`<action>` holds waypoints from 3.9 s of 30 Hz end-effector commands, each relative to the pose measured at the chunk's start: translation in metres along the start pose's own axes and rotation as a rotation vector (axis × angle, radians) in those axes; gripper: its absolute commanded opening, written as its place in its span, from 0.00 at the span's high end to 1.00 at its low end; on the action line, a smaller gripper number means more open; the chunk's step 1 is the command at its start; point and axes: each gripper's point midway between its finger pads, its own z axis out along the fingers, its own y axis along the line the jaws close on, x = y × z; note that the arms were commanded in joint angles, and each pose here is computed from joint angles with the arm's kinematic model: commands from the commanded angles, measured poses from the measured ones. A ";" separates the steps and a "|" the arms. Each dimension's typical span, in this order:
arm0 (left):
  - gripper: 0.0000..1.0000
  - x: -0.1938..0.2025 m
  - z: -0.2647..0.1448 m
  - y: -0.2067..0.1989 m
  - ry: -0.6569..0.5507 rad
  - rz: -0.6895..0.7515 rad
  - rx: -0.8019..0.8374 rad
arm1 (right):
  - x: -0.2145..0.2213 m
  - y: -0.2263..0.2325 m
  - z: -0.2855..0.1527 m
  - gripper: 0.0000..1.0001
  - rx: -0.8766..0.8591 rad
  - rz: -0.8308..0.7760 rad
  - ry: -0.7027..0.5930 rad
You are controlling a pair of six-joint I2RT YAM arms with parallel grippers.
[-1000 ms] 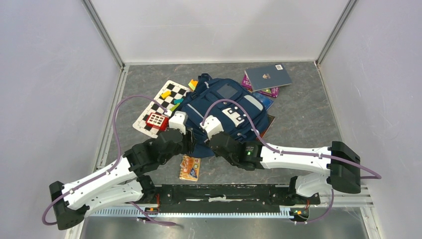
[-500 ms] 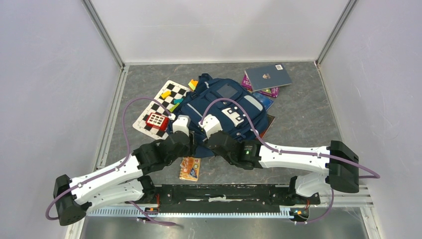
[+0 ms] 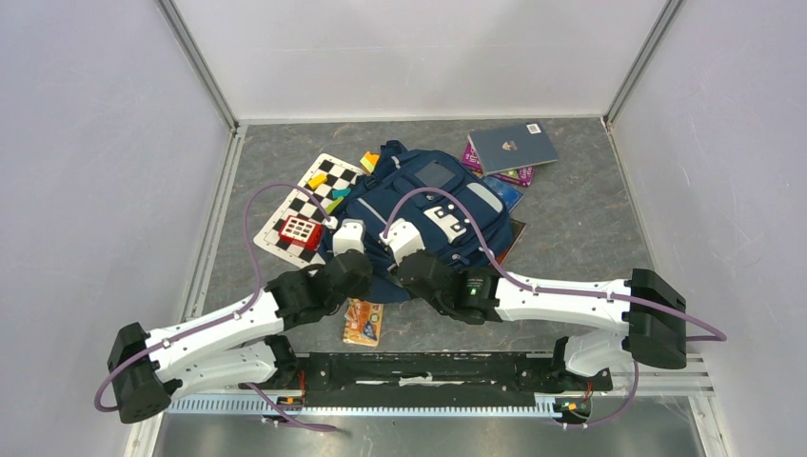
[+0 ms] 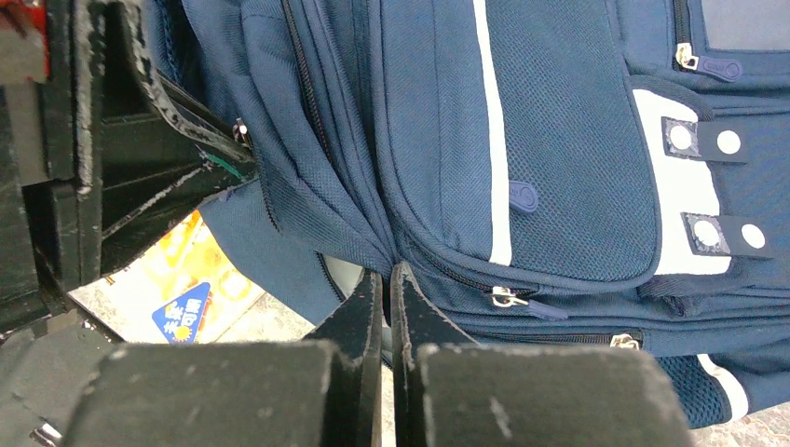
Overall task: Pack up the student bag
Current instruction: Unzip the student bag at the center of the board.
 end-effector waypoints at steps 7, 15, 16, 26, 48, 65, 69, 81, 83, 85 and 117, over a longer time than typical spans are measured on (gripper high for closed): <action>0.96 -0.020 -0.011 0.006 -0.084 -0.063 -0.015 | -0.034 0.000 -0.002 1.00 0.006 0.093 -0.115; 0.98 -0.037 -0.023 0.007 -0.136 -0.107 -0.001 | -0.016 -0.009 0.000 1.00 0.038 0.022 -0.089; 0.98 -0.040 -0.025 0.005 -0.142 -0.120 0.009 | -0.012 -0.012 0.000 1.00 0.048 0.010 -0.081; 0.98 -0.056 -0.038 -0.002 -0.157 -0.135 0.044 | 0.014 -0.027 0.002 1.00 0.110 -0.058 -0.026; 0.98 -0.059 -0.029 0.052 -0.059 0.248 -0.304 | 0.012 -0.035 -0.015 1.00 0.097 -0.026 -0.054; 0.98 -0.101 0.003 0.096 -0.016 0.216 -0.235 | 0.033 -0.031 -0.031 1.00 -0.031 -0.069 -0.069; 0.98 -0.099 0.022 0.095 0.035 0.219 -0.227 | 0.035 -0.014 -0.038 1.00 -0.144 -0.100 -0.114; 0.98 -0.083 0.018 0.068 0.025 0.190 -0.026 | 0.001 0.009 -0.051 0.77 -0.232 -0.111 -0.223; 0.98 -0.082 0.016 0.063 0.024 0.189 0.002 | -0.011 0.011 -0.050 0.65 -0.219 -0.088 -0.235; 0.98 -0.080 0.016 0.060 0.031 0.189 0.022 | -0.019 0.015 -0.045 0.55 -0.207 -0.068 -0.240; 0.98 -0.076 0.018 0.058 0.042 0.194 0.032 | 0.002 0.068 0.037 0.52 -0.105 -0.167 -0.089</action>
